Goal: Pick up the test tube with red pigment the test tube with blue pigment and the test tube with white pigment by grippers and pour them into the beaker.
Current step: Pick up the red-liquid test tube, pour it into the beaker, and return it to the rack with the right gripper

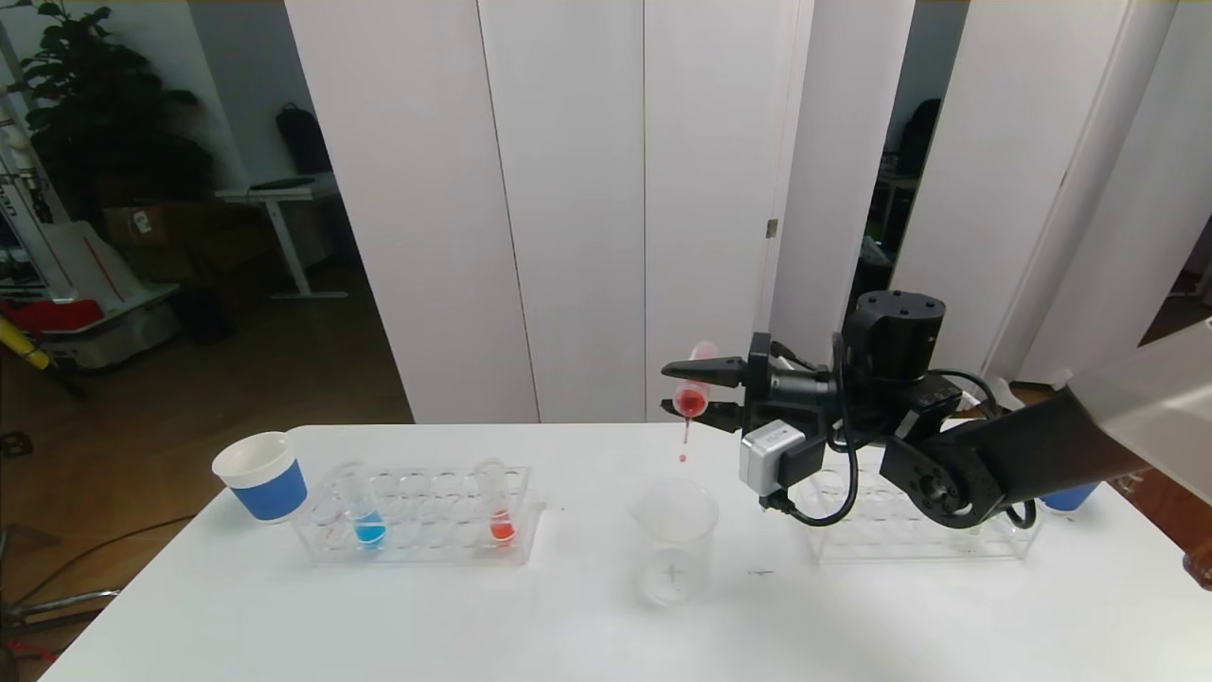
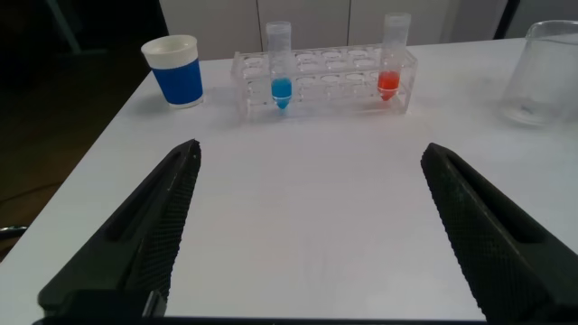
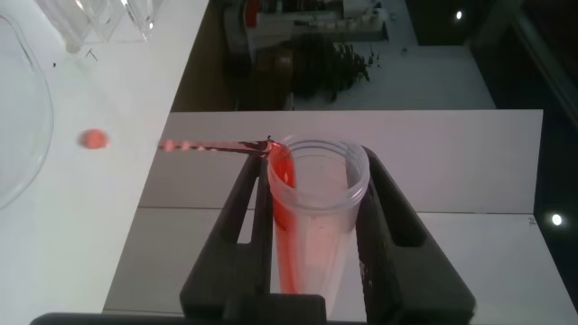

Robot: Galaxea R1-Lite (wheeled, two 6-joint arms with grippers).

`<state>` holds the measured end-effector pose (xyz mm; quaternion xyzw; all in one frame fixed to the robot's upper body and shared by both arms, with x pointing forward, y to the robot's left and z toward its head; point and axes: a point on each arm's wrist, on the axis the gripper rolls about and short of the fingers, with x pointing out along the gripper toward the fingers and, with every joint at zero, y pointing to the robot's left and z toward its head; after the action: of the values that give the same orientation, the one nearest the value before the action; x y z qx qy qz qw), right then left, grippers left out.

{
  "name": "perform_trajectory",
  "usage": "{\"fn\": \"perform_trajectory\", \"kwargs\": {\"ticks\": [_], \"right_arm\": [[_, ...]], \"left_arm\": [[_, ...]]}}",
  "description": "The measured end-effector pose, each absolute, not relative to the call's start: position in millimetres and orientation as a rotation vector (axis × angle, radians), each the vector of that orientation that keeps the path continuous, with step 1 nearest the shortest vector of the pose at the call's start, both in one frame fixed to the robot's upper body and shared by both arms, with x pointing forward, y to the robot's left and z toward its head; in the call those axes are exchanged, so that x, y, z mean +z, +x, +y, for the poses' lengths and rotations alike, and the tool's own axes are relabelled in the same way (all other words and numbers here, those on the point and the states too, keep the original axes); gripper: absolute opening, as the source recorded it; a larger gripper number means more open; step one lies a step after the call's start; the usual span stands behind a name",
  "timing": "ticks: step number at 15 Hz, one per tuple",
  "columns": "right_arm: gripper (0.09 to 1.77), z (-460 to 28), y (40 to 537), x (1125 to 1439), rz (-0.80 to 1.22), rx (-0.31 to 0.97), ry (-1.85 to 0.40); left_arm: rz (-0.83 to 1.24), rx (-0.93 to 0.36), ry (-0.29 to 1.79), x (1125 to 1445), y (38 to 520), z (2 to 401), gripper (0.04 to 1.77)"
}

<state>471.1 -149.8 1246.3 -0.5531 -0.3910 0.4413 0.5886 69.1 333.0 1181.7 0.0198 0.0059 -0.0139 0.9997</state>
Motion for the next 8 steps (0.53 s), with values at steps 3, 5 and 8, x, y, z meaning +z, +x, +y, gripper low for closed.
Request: {"fn": "perform_trajectory", "kwargs": {"ticks": [3,5,8], "right_arm": [[0.61,-148.4,473.6,1243.6,-0.918,1.026,-1.299],[0.61,-147.7,475.1,1243.6,-0.927,1.02,-1.309],[0.61,-146.8,476.1,1242.8,-0.939,1.016,-1.322]], "left_arm": [[0.012,-0.028,0.04,1181.7,69.1,333.0,1.74],[0.012,-0.028,0.04,1181.7,69.1,333.0,1.74],[0.011,-0.028,0.04,1181.8,69.1,333.0,1.74]]}}
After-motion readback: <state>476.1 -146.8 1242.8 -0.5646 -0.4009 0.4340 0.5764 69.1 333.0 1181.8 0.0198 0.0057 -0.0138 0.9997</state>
